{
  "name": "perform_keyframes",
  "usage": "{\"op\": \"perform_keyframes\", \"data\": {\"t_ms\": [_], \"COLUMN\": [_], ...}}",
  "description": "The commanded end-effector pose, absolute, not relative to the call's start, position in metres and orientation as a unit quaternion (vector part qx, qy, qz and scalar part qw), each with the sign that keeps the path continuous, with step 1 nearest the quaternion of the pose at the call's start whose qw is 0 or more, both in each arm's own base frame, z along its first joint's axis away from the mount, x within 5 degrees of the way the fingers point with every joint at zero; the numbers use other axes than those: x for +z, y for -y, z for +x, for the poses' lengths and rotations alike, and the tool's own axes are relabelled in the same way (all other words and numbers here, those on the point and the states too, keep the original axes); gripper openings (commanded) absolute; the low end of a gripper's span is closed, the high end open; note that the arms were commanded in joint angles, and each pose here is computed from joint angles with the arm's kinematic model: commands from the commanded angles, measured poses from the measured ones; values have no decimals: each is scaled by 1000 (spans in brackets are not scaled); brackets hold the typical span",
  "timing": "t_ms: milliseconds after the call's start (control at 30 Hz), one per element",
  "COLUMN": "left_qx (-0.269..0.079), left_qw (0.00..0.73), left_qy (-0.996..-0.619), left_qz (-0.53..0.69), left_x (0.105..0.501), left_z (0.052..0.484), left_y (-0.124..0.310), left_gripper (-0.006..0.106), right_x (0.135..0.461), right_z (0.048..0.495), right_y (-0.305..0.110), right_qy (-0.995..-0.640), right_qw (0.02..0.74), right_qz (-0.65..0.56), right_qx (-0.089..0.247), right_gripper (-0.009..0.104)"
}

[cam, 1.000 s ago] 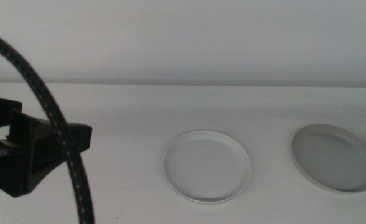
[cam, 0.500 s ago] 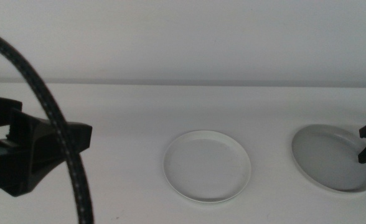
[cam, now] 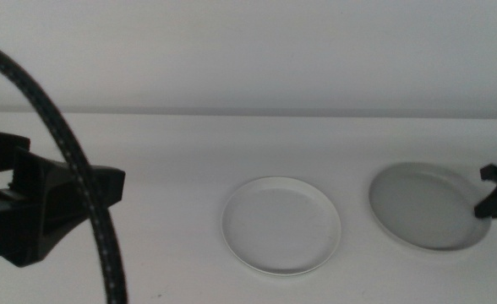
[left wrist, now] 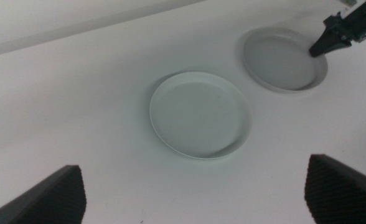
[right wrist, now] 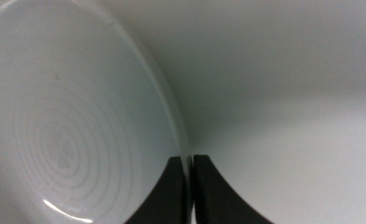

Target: Stack the three bowls on top of each other.

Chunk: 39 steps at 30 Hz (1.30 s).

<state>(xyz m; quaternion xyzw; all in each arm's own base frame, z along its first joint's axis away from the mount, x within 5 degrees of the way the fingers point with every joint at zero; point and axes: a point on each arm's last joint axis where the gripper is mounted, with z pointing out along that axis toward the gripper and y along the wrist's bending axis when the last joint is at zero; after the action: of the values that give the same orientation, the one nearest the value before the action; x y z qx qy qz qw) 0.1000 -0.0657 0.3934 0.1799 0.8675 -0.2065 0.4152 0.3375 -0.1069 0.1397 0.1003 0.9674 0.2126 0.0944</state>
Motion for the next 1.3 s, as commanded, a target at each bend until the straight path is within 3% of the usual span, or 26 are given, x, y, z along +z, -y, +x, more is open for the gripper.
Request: {"op": "perform_keyframes", "data": {"t_ms": [0,233,433,633,833,1067,1267], "left_qx": [-210,-210,-210,-211,-211,-211,-211], "left_qw": [420,420,420,421,421,421,421], "left_qy": [-864,-864,-864,-864,-864,-863,-863], "left_qz": [181,181,181,181,181,181,181], "left_x": [394,394,394,394,394,394,394], "left_z": [100,100,100,100,100,100,100], "left_y": [66,66,66,67,67,67,67], "left_gripper": [94,94,94,94,94,94,94], "right_x": [163,216,238,225,198,171,167], "right_z": [335,332,348,369,378,376,378], "right_y": [101,84,20,-67,-117,-136,-134], "right_qy": [-959,-946,-953,-957,-955,-957,-962], "right_qw": [121,187,165,111,66,27,34], "right_qz": [77,57,-15,-84,-125,-139,-141], "right_qx": [245,257,253,255,261,251,233], "right_gripper": [-2,-2,-2,-2,-2,-2,-2]}}
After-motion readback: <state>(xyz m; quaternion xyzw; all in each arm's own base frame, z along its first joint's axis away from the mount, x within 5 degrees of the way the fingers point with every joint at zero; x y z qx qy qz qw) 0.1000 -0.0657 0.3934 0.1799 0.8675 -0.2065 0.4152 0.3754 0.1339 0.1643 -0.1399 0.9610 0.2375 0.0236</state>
